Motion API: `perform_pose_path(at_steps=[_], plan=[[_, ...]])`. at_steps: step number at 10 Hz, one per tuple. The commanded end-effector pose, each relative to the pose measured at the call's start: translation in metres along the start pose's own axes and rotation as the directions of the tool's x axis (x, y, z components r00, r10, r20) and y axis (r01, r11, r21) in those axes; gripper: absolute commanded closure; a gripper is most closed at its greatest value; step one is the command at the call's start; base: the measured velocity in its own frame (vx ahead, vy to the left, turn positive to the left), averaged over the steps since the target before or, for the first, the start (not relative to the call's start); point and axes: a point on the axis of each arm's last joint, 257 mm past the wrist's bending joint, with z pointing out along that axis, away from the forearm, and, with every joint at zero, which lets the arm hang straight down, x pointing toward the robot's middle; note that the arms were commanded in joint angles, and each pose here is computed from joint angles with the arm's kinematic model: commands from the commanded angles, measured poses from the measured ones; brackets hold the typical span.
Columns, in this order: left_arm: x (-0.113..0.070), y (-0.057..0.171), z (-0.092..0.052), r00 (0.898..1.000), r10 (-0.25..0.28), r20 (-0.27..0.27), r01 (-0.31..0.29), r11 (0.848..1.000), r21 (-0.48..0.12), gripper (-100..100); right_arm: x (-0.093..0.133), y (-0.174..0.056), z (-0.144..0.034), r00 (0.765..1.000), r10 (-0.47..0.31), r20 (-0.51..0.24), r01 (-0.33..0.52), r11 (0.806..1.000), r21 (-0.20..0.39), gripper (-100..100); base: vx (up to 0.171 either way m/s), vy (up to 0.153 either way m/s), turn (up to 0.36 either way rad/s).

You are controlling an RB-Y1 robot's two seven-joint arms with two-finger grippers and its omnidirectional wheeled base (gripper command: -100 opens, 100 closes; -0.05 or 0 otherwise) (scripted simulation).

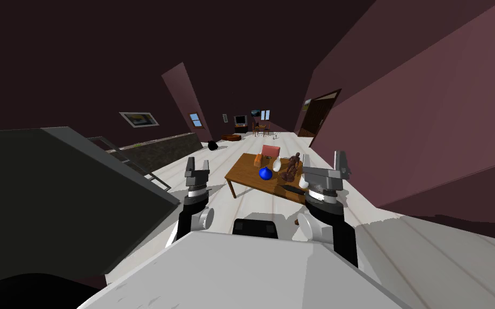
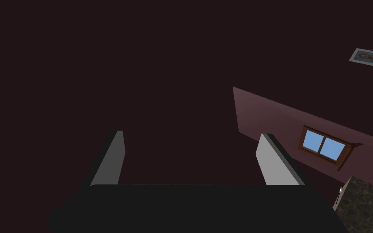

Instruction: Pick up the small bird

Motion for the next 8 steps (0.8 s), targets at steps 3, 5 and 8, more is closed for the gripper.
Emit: perform_pose_path(at_steps=[3, 5, 8], plan=[[0.000, 0.000, 0.000, 1.000, 0.000, 0.000, 0.000, 1.000, 0.000, 0, 0.010, -0.031, -0.017, 0.996, -0.054, -0.067, 0.062, 0.992, 0.109, -100, -0.053, 0.080, 0.013], [0.000, 0.000, 0.000, 1.000, 0.000, 0.000, 0.000, 1.000, 0.000, 0, 0.014, -0.055, -0.034, 0.989, -0.095, -0.115, 0.116, 0.975, 0.191, -100, -0.065, 0.108, 0.035], [0.000, 0.000, 0.000, 1.000, 0.000, 0.000, 0.000, 1.000, 0.000, 0, 0.017, -0.101, -0.076, 0.962, -0.166, -0.218, 0.233, 0.913, 0.335, -100, -0.054, 0.093, 0.075]])
